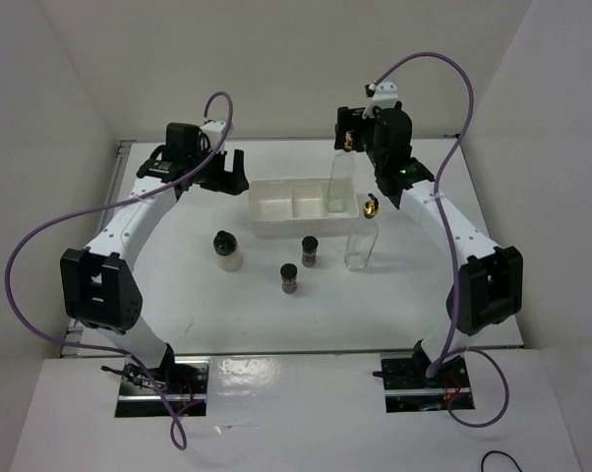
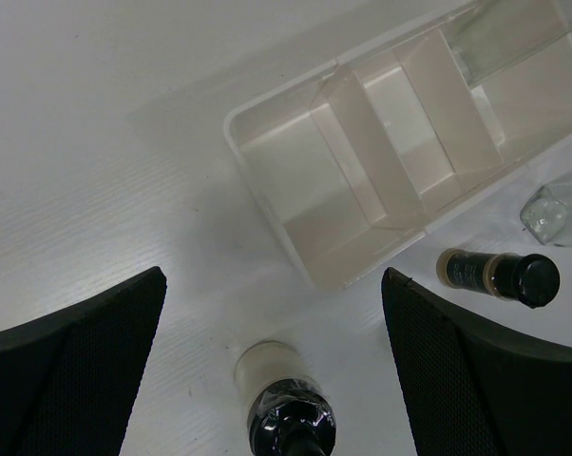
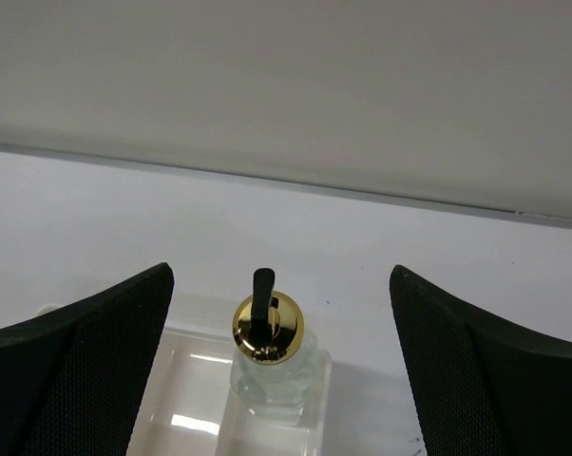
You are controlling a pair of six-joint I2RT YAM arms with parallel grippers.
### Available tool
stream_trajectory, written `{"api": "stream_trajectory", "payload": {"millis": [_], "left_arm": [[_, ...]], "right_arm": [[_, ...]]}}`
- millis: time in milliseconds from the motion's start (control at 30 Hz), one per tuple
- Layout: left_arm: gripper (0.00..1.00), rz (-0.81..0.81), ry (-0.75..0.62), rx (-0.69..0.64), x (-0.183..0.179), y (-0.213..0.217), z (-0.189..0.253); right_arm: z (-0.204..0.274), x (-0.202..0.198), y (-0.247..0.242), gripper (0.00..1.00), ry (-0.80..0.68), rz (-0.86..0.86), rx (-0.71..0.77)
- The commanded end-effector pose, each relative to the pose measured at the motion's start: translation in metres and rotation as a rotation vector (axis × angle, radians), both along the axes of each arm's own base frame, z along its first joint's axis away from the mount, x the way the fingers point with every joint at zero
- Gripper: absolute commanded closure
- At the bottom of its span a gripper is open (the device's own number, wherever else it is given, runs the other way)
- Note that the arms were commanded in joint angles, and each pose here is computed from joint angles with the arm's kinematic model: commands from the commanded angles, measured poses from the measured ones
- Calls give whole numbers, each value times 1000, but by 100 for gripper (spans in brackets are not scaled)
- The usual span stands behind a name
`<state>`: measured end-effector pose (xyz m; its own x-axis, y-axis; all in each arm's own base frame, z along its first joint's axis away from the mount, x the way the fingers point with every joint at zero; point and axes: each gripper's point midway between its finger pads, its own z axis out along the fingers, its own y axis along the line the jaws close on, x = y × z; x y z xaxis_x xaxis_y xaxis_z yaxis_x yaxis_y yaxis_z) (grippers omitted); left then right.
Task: Organize the condiment bottles
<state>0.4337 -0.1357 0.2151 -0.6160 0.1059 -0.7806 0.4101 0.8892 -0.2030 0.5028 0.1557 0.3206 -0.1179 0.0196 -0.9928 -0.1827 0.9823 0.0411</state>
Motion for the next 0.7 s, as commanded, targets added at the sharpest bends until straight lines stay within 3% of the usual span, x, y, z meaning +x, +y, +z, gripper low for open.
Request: {"api": "stream_trajectory", "payload": {"millis": [0, 200, 467, 667], "left_arm": [[0, -21, -79, -17, -5, -3, 26], [0, 7, -93, -10, -10, 3, 32], [0, 34, -115, -36, -20, 5, 42], [0, 45, -134, -57, -37, 7, 50]], "right_arm": [[103, -37, -9, 1, -185, -10, 88], [129, -92, -26, 1, -217, -1, 148], [67, -143, -44, 1, -55, -24, 182], [41, -177, -43, 1, -14, 6, 286]]}}
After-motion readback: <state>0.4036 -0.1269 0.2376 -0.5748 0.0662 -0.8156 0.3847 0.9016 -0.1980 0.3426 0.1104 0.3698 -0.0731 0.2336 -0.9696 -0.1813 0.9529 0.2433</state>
